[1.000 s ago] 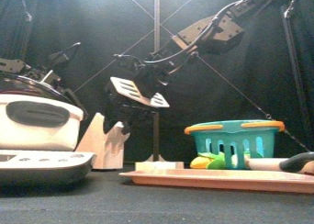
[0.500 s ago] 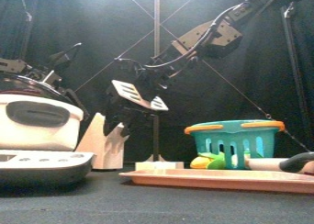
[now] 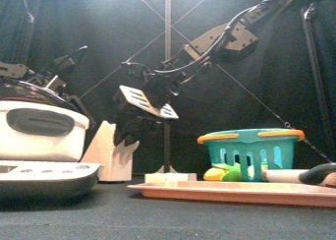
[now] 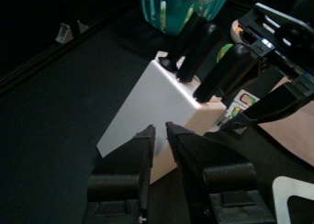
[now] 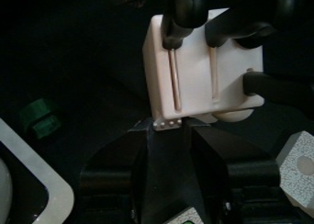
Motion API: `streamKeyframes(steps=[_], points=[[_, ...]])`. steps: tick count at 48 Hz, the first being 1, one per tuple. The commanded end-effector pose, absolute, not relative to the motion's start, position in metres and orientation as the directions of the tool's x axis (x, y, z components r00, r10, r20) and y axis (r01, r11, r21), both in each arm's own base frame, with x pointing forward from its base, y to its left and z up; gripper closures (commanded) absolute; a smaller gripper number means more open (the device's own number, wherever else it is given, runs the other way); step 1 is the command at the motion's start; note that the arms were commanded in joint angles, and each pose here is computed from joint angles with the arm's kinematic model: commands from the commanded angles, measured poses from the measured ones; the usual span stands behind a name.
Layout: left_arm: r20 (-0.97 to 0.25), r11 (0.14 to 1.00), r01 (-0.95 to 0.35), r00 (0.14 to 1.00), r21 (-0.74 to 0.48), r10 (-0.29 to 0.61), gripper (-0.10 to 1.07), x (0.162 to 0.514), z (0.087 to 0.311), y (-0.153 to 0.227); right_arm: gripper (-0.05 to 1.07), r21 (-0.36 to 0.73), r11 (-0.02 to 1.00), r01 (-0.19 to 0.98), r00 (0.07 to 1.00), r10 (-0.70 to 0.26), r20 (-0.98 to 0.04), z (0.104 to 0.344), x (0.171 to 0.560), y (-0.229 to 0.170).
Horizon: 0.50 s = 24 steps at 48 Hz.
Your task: Grab fork
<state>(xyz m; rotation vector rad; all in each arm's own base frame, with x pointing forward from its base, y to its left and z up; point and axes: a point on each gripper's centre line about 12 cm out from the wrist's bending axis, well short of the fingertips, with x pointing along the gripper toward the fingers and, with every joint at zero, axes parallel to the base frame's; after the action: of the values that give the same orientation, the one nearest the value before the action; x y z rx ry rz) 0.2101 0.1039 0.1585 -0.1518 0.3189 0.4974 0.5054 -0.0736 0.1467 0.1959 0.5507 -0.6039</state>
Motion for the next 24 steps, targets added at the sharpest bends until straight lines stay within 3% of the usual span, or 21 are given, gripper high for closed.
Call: streamKeyframes(steps=[1, 24], points=[[-0.316, 0.868, -0.492, 0.836, -0.066, 0.449, 0.34, 0.2147, 0.1647, 0.1069, 0.38, 0.031, 0.809, 0.587, 0.701, -0.488, -0.519, 0.162, 0.5062, -0.0766], [-0.317, 0.868, -0.492, 0.835, -0.066, 0.449, 0.34, 0.2143, 0.1642, 0.1067, 0.42, 0.037, 0.807, 0.59, 0.7, -0.488, -0.521, 0.1624, 0.5059, -0.0765]])
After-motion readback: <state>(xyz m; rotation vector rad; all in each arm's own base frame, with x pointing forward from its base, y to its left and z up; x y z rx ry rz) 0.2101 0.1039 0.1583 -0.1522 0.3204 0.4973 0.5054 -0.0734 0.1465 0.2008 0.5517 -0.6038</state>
